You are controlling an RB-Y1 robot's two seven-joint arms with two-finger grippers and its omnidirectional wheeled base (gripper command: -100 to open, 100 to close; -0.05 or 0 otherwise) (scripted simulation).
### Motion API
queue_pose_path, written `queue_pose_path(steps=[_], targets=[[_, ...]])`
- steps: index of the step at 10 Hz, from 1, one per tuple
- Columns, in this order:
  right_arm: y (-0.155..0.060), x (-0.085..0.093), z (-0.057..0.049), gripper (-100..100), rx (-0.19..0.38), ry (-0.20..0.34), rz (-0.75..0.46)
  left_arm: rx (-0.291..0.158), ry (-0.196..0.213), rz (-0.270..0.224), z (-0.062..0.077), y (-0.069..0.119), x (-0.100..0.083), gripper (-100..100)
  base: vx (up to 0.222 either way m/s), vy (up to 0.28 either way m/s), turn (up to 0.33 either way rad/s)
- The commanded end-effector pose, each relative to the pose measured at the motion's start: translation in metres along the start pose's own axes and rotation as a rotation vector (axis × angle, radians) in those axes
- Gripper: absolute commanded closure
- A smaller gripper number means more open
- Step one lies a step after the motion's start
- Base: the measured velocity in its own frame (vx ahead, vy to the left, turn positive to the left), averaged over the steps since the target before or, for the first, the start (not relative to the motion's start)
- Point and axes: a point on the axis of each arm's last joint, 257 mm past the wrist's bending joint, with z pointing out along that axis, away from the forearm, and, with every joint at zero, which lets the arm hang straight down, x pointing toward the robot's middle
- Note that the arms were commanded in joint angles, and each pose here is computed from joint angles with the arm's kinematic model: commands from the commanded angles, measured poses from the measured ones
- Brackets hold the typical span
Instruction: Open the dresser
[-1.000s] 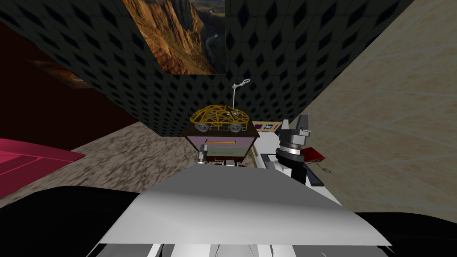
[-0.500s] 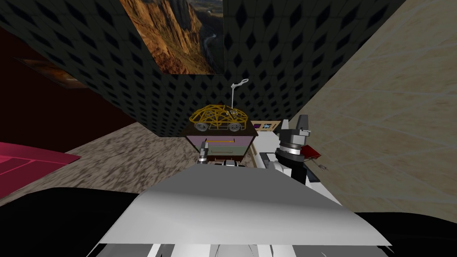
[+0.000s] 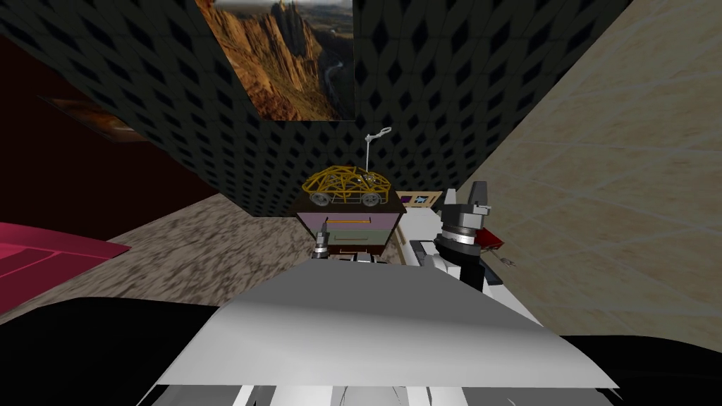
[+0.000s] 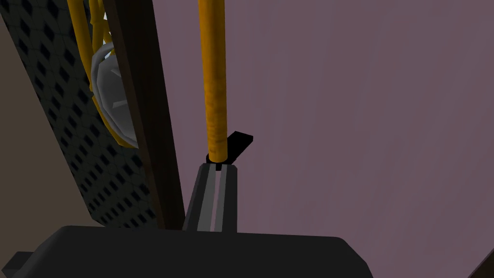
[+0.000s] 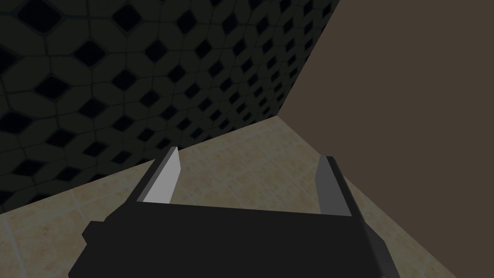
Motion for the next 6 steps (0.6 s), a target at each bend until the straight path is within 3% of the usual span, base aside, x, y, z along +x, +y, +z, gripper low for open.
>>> queue_pose_path(steps=[1, 3, 4, 5, 6], targets=[[0.000, 0.000, 0.000, 0, 0.000, 0.000, 0.000, -0.003, 0.008, -0.005, -0.022, -0.001, 0.002, 100, 0.060, -0.007, 0.023], [0.000, 0.000, 0.000, 0, 0.000, 0.000, 0.000, -0.002, 0.016, -0.010, -0.038, -0.004, 0.004, 100, 0.068, -0.003, 0.044], [0.000, 0.000, 0.000, 0, 0.000, 0.000, 0.000, -0.005, 0.014, -0.009, -0.036, -0.004, 0.003, 100, 0.026, -0.002, 0.010], [0.000, 0.000, 0.000, 0, 0.000, 0.000, 0.000, -0.008, 0.046, 0.021, -0.032, -0.003, -0.007, -100, 0.000, 0.000, 0.000], [0.000, 0.000, 0.000, 0, 0.000, 0.000, 0.000, -0.011, 0.057, 0.032, -0.029, -0.002, -0.011, -100, -0.026, -0.008, 0.011]])
